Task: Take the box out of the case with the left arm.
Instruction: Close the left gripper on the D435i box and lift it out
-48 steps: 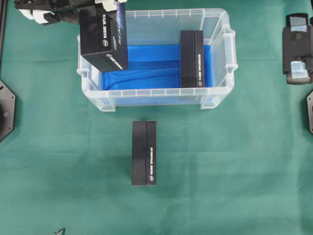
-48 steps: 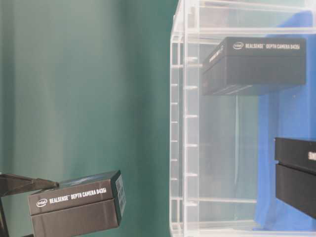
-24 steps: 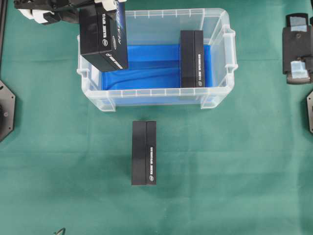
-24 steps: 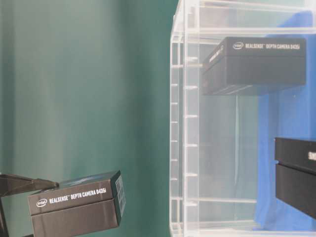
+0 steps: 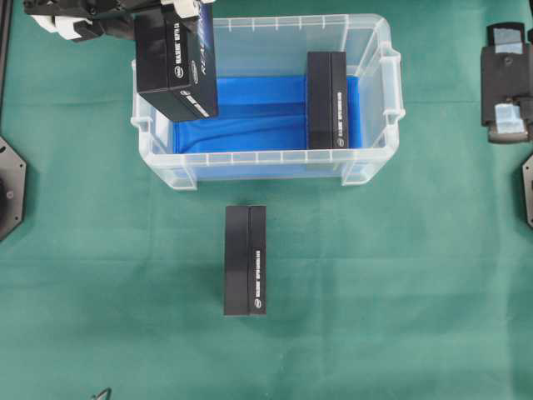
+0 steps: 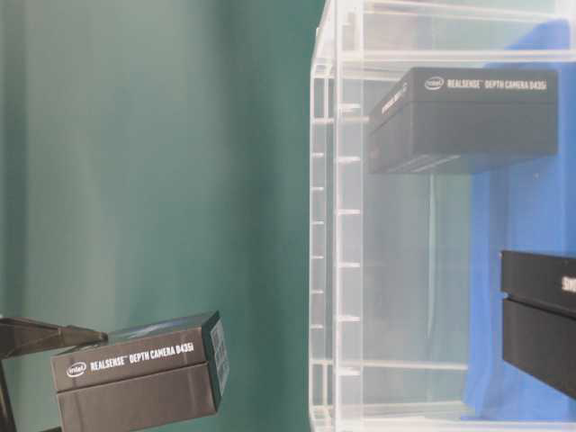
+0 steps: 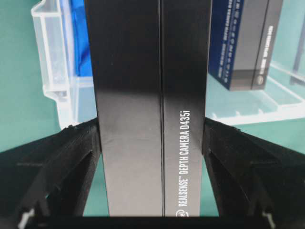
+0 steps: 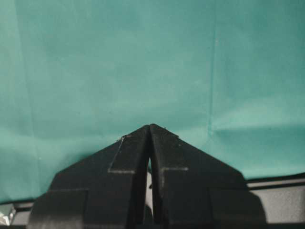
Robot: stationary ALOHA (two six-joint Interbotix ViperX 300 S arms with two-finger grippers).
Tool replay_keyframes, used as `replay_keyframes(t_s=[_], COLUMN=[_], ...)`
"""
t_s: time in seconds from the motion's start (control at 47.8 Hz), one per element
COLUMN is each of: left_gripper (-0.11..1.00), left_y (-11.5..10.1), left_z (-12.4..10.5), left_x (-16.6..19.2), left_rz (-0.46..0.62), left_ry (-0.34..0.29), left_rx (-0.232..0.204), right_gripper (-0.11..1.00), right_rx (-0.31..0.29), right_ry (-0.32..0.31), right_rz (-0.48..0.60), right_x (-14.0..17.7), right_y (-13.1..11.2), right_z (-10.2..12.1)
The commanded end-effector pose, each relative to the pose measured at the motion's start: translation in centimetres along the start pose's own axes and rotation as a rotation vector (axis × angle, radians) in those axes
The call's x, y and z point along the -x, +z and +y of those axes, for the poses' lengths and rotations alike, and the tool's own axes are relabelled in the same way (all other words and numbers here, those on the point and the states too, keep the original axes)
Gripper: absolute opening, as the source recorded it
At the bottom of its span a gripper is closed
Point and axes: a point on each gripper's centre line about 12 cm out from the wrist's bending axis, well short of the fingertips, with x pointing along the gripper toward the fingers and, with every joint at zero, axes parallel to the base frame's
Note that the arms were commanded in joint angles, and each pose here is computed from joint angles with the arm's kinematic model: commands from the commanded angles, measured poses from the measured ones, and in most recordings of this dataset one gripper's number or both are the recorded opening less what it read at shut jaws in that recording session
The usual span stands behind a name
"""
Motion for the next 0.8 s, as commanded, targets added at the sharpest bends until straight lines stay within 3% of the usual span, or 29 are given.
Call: replay_keyframes(t_s=[0.0,0.775], left_gripper=[0.63,0.63], left_y=[0.17,-0.3], left_z=[0.15,0.12], left_x=[1.38,1.22], left_rz=[-0.013,-0.009], left_ry=[-0.038,-0.033], left_rx=[0.004,-0.008], right_gripper=[0.03,0.03], right_rx=[-0.001,0.0], right_ry=[0.001,0.0], right_rz=[-0.015,-0.016], right_x=[0.27,0.32], right_y=[0.23,0.23], right_z=[-0.02,-0.01])
